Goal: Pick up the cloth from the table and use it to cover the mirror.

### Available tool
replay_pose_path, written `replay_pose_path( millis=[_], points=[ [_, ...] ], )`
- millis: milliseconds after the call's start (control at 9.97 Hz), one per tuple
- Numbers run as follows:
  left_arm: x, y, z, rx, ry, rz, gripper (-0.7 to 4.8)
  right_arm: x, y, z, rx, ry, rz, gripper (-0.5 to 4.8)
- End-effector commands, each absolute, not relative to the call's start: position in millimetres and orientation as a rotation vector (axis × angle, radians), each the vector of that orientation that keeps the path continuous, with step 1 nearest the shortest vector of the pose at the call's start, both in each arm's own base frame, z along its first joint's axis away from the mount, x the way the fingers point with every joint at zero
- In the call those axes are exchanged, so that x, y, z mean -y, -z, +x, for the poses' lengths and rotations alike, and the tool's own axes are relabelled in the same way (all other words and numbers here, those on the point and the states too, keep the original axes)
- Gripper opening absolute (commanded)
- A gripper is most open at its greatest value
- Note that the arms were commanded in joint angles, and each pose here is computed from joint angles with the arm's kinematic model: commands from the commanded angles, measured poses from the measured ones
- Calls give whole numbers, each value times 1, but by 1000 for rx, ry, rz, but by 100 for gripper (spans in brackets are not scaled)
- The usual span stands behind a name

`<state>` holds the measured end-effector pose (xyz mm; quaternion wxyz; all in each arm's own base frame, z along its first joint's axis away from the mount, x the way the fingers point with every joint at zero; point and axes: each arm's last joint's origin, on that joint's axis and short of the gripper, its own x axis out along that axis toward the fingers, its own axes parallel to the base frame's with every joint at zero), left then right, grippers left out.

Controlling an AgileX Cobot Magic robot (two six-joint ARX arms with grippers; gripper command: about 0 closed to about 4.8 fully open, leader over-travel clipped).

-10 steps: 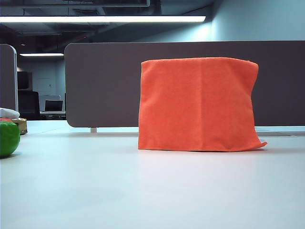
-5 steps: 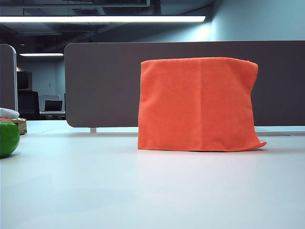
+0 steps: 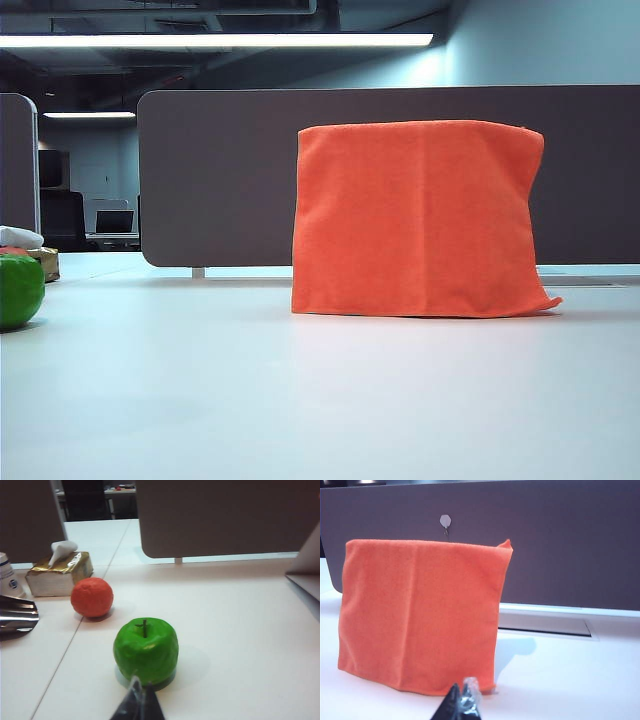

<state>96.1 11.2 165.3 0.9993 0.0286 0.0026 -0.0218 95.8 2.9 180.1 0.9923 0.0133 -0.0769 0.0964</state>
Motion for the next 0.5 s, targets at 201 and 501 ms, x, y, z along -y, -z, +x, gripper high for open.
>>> replay_pose_path(
  millis=[201, 501],
  points=[
    [4, -162, 97, -39, 160, 33, -6, 0, -178, 96, 150, -104, 40, -5],
    [6, -162, 97, -39, 170, 34, -6, 0, -178, 96, 150, -96, 40, -5]
  ],
)
